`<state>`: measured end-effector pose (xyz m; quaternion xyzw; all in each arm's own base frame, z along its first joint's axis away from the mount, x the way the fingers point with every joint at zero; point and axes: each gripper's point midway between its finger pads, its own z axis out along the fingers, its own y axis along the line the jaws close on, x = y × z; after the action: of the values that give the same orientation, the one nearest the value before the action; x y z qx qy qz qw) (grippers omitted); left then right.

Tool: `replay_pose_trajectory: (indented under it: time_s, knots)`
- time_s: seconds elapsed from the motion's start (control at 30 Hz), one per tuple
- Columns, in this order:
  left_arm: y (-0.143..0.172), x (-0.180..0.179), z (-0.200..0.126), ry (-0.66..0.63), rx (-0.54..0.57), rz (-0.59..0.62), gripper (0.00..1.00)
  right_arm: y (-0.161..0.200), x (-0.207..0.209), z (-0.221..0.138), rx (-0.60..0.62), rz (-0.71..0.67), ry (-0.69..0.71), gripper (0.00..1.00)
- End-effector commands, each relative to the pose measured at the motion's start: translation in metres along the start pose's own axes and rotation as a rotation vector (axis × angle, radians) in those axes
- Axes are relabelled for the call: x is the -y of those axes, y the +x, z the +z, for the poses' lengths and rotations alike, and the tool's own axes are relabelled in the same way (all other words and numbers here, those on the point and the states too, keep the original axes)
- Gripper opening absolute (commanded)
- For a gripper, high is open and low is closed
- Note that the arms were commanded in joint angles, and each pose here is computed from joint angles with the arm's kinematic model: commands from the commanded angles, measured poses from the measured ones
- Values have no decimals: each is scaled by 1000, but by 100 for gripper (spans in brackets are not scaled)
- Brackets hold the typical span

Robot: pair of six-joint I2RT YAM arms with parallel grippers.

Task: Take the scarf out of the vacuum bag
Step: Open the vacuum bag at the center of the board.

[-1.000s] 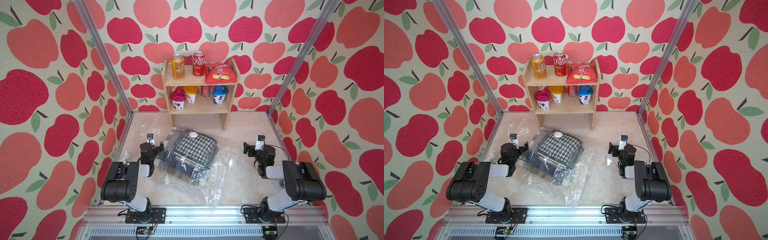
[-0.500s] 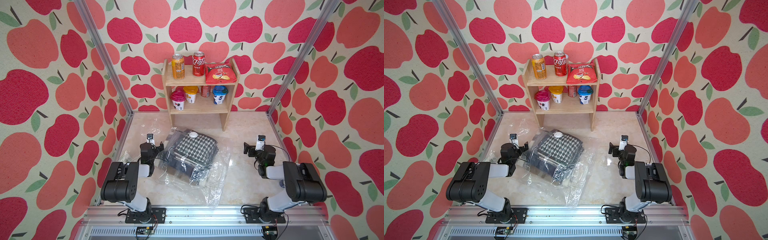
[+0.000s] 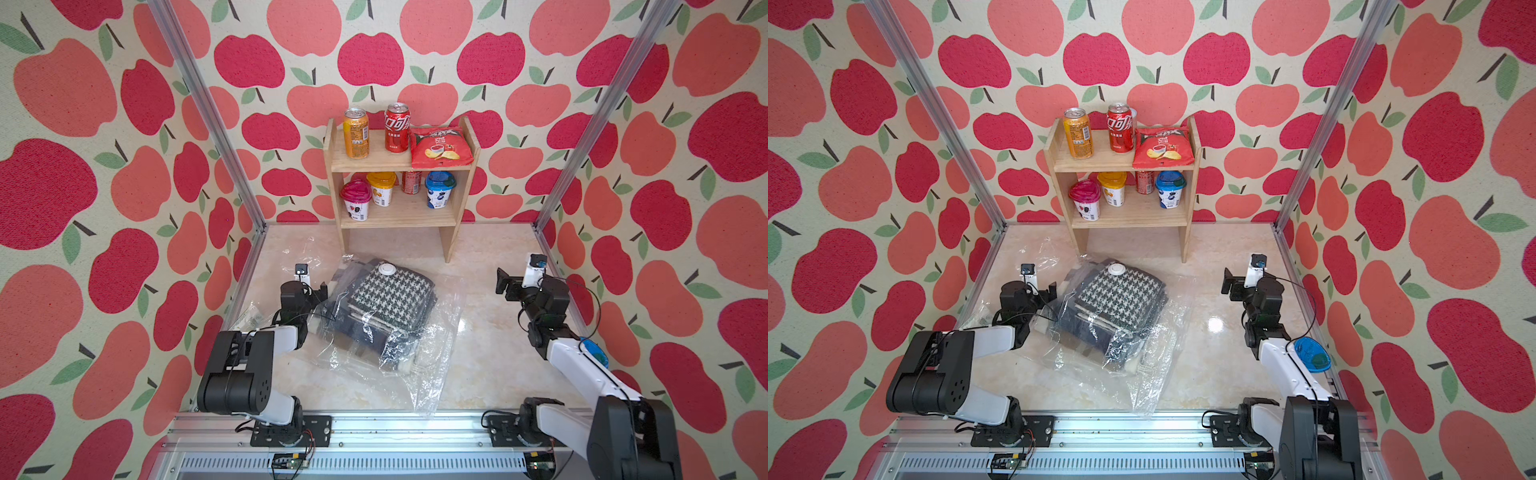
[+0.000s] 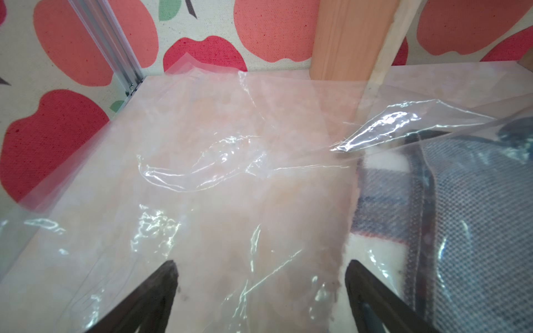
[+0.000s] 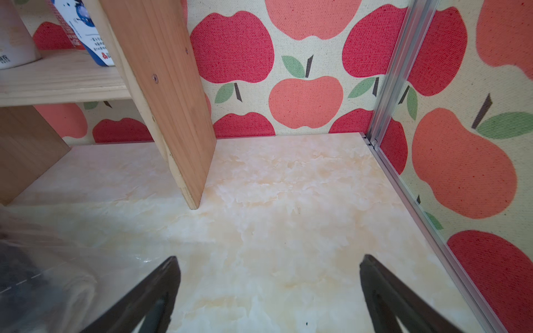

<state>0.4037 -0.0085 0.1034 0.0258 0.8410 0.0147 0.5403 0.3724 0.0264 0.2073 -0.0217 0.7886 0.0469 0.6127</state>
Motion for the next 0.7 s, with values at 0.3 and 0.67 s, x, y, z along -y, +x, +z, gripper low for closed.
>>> replay_pose_trajectory:
  time_s: [0.3, 0.67]
  knots:
    - [-108, 5, -93, 41, -8, -4, 98, 24, -51, -55, -411, 430, -196, 100]
    - [-143, 70, -184, 434, -112, -329, 97, 27, -124, -98, -600, 760, -625, 100]
